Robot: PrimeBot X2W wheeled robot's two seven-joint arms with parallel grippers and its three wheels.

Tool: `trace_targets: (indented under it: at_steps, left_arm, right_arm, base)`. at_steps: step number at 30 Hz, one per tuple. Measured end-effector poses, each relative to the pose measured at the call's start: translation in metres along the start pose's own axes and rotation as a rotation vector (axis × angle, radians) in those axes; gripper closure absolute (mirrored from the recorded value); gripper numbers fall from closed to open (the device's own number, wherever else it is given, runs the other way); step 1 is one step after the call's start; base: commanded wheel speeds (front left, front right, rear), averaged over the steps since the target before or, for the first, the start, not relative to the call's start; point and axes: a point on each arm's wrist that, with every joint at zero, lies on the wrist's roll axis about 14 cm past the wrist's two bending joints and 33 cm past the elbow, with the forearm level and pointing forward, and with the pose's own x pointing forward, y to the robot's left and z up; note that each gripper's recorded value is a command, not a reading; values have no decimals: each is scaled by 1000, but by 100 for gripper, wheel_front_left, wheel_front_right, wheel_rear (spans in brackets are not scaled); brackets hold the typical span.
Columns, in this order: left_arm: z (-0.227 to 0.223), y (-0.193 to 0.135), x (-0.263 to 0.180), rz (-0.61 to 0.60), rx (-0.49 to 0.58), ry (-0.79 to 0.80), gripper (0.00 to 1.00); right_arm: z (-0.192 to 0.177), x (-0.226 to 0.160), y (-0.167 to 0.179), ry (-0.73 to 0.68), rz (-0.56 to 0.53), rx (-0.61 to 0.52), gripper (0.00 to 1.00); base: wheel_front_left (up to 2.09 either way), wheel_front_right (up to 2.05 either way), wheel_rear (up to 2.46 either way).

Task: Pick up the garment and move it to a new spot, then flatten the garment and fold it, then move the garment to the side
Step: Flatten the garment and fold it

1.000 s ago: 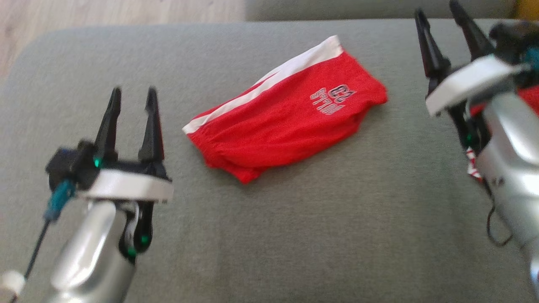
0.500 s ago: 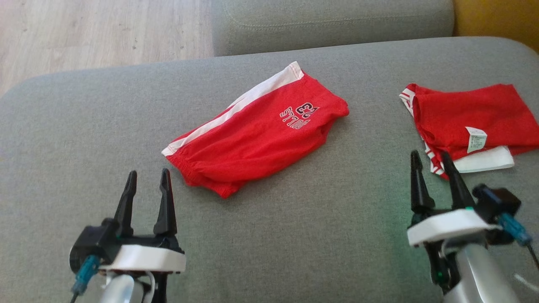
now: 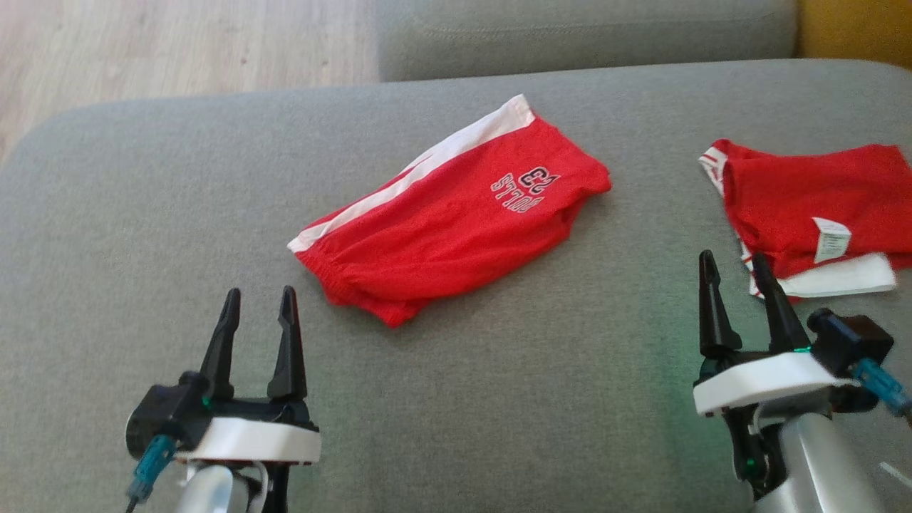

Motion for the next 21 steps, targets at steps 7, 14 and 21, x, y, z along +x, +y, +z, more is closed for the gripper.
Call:
trace_targets:
  at_steps: [7, 14, 21]
  left_arm:
    - [-7, 11, 7, 24, 2, 18, 0]
    - [-15, 31, 3, 80, 8, 48, 0]
    - [-17, 50, -8, 136, 19, 62, 0]
  right_arm:
    - [-21, 29, 11, 101, 23, 116, 0]
    - [-55, 74, 35, 259, 46, 343, 0]
    - [-93, 107, 52, 409, 15, 518, 0]
  base:
    - [0, 0, 0]
    - [0, 0, 0]
    - [0, 0, 0]
